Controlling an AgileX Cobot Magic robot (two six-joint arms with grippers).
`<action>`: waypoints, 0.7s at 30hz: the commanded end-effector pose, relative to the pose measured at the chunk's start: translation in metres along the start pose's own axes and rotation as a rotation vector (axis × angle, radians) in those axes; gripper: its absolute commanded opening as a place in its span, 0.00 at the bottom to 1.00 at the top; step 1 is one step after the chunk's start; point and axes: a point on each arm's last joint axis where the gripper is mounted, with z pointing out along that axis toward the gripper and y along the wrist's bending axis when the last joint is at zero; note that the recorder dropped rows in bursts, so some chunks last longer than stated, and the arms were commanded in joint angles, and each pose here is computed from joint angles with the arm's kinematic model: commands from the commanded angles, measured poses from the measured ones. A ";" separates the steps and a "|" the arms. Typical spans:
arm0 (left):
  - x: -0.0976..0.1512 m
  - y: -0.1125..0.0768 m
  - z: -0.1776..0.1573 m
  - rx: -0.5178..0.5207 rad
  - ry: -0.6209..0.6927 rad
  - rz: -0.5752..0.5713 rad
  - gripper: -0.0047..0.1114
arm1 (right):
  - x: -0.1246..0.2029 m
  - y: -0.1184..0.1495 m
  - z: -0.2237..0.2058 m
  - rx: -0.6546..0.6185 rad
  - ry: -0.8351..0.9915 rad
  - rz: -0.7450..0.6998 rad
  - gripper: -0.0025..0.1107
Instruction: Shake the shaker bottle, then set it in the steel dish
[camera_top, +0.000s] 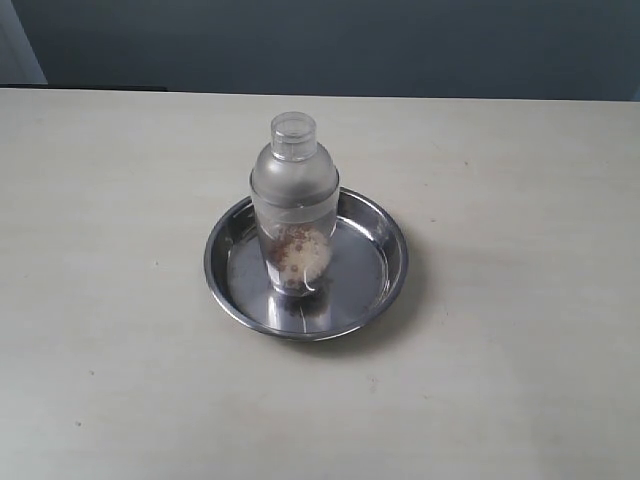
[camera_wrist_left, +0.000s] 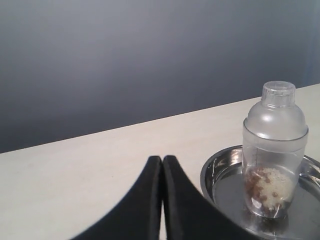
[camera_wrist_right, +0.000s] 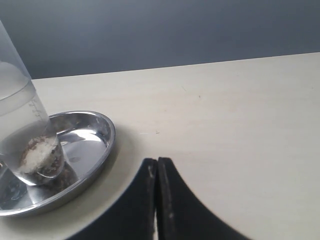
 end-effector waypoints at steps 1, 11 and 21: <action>0.010 0.001 -0.003 -0.029 -0.021 -0.040 0.04 | -0.001 0.000 0.000 0.000 -0.012 -0.006 0.02; 0.033 0.004 0.001 -0.127 0.023 -0.098 0.04 | -0.001 0.000 0.000 0.000 -0.012 -0.006 0.02; 0.066 0.003 0.008 -0.127 0.120 -0.152 0.04 | -0.001 0.000 0.000 0.000 -0.012 -0.006 0.02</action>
